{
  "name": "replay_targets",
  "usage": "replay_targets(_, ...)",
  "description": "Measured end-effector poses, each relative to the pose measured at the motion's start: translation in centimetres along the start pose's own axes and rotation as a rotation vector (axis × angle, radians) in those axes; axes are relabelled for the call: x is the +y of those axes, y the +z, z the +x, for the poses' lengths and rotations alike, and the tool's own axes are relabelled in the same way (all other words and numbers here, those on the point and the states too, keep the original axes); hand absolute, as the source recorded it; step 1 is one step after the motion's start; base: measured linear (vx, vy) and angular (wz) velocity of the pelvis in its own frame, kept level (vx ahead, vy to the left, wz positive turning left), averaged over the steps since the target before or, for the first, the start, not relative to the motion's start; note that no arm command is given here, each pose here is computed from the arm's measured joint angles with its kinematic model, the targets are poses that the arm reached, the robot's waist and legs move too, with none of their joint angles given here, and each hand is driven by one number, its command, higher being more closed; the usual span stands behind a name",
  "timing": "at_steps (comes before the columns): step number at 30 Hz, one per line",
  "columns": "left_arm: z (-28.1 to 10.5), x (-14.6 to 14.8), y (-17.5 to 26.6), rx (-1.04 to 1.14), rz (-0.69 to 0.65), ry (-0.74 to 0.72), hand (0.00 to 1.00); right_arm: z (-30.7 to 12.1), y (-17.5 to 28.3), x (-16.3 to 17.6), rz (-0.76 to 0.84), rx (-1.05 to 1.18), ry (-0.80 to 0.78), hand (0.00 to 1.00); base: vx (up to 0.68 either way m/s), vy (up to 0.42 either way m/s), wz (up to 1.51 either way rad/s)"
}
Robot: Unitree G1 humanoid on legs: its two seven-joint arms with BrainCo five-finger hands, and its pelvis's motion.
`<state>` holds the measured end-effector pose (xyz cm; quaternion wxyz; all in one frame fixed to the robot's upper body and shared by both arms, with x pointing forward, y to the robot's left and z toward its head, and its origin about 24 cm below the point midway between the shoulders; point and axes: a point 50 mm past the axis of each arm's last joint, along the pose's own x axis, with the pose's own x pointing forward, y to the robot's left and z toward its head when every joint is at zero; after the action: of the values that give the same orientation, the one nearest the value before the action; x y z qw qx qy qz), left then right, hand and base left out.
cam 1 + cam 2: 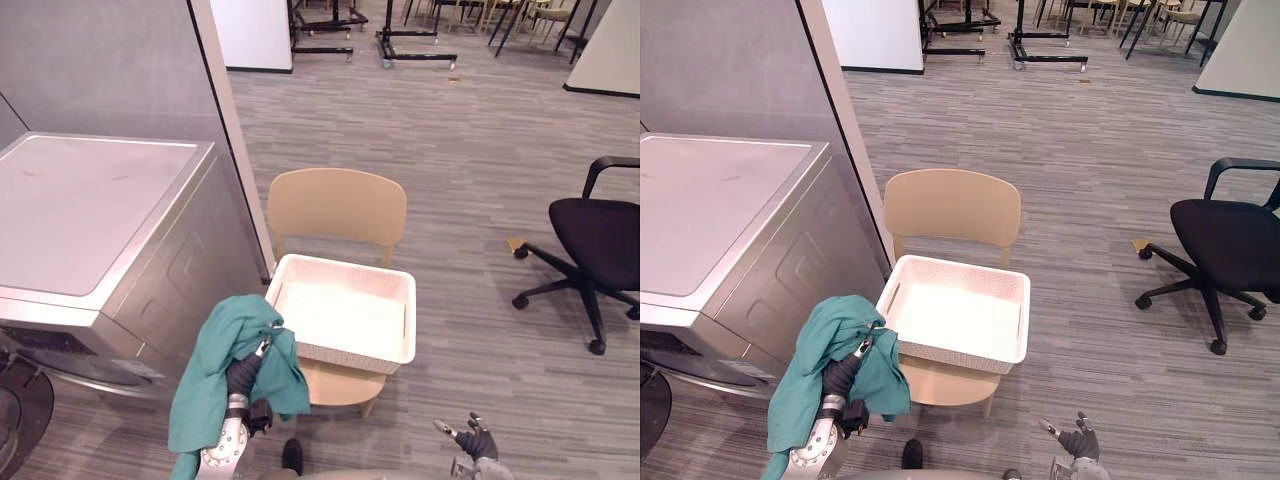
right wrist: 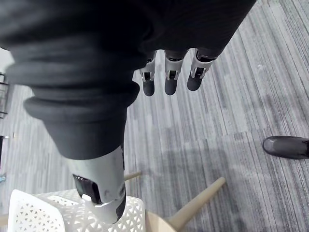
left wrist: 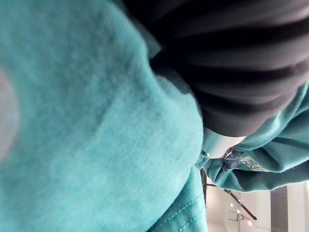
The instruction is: Pick up the laundry basket with both hands and put the clothes into the washing machine.
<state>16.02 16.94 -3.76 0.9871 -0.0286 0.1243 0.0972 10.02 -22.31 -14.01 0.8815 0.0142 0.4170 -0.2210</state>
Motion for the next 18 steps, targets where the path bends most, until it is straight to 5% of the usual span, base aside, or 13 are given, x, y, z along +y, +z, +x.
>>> replay_targets(6,0.5,0.5,0.5,-0.024,0.005,0.016,1.0,0.8,2.3,1.5,-0.039,-0.065,0.041,0.0,-0.02,-0.009,0.08)
replay_targets(18,1.3,-1.9,2.6,-0.11,-0.083,0.012,1.0,0.8,4.0,2.4,-0.09,-0.144,0.078,0.0,-0.03,-0.139,0.87)
